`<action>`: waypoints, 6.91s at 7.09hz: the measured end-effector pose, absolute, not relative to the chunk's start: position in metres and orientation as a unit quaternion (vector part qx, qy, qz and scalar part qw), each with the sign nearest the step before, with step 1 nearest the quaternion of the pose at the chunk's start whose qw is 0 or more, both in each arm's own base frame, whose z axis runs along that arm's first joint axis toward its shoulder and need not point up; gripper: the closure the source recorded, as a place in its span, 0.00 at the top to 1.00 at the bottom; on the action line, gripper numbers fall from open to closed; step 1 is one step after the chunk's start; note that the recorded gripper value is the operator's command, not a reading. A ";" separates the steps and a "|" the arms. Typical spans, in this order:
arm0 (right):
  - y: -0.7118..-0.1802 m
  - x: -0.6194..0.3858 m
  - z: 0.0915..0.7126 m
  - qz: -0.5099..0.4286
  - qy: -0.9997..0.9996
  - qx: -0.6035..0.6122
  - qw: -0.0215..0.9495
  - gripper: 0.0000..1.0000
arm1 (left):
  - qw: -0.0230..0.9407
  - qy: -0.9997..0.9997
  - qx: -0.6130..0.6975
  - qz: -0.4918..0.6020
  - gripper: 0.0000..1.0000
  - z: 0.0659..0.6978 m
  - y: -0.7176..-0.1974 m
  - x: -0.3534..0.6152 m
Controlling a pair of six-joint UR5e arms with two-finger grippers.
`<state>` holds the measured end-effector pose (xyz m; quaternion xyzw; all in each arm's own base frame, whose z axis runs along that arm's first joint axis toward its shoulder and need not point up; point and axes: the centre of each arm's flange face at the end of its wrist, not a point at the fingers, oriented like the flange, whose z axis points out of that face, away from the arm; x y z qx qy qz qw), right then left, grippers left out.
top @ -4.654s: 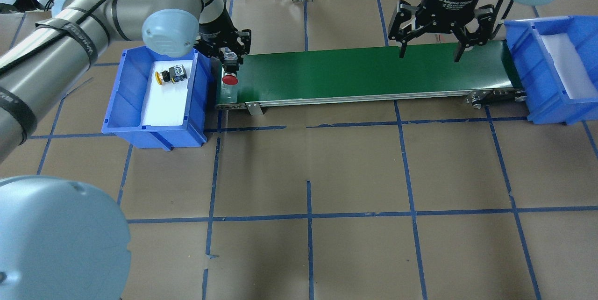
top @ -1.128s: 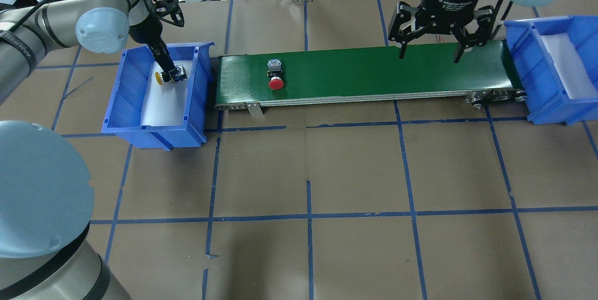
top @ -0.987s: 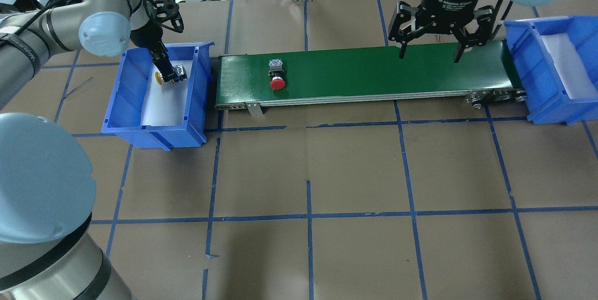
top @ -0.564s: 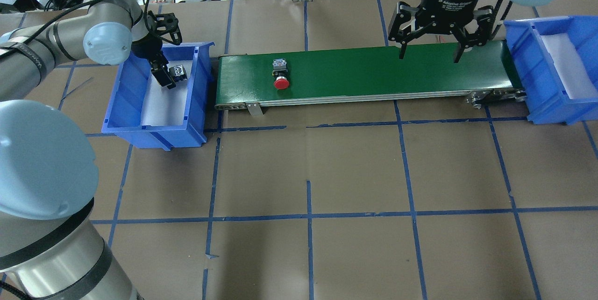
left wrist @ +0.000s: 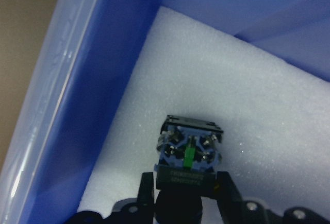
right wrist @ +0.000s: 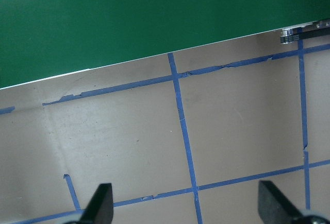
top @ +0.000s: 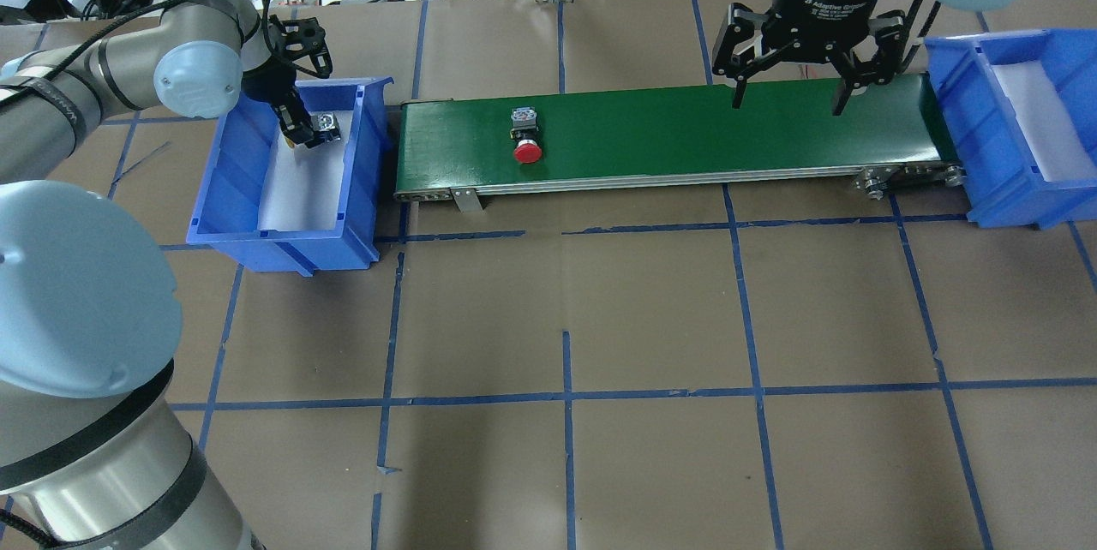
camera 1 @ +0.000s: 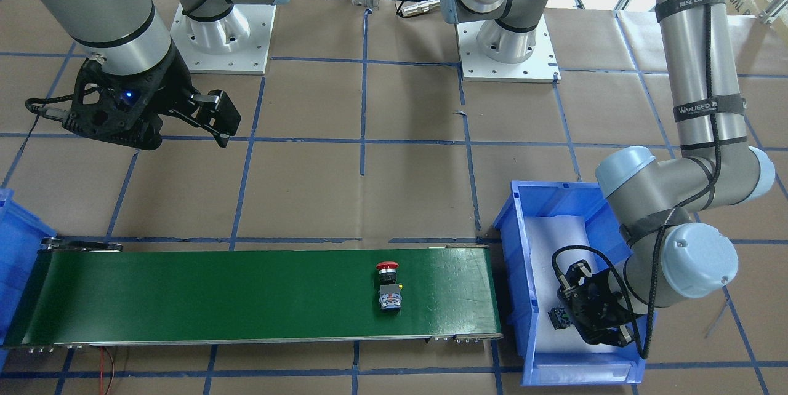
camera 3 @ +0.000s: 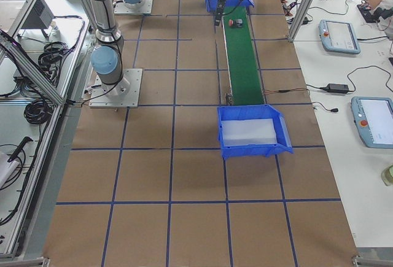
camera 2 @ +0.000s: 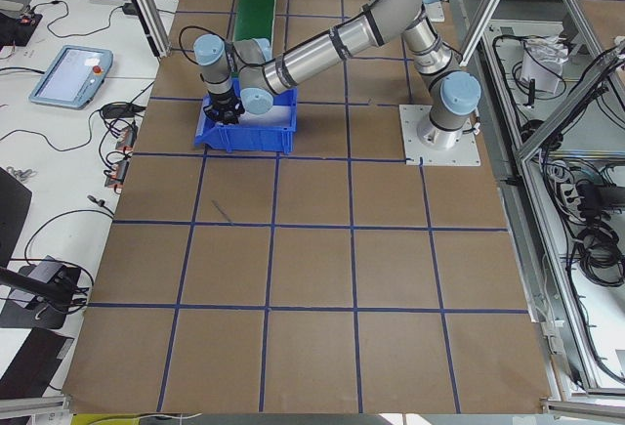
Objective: Transport two buttons from left to right
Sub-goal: 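Grasp the yellow-capped button with the left gripper and lift it, then place the yellow button on the belt behind the red button, then withdraw the left gripper above the bin as the belt carries buttons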
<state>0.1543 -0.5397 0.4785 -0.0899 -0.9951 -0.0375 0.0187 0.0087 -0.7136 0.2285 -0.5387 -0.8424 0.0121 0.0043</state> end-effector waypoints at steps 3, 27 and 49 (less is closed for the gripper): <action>-0.539 0.154 0.478 -0.038 -0.995 -0.090 0.019 1.00 | -0.003 -0.915 -0.402 0.031 0.26 0.323 -0.685 -0.013; -0.538 0.154 0.477 -0.038 -0.995 -0.089 0.018 1.00 | 0.028 -0.994 -0.024 0.104 1.00 0.513 -0.489 -0.191; -0.566 0.146 0.459 -0.028 -0.997 -0.071 0.017 1.00 | 0.017 -0.998 -0.025 0.049 1.00 0.515 -0.471 -0.187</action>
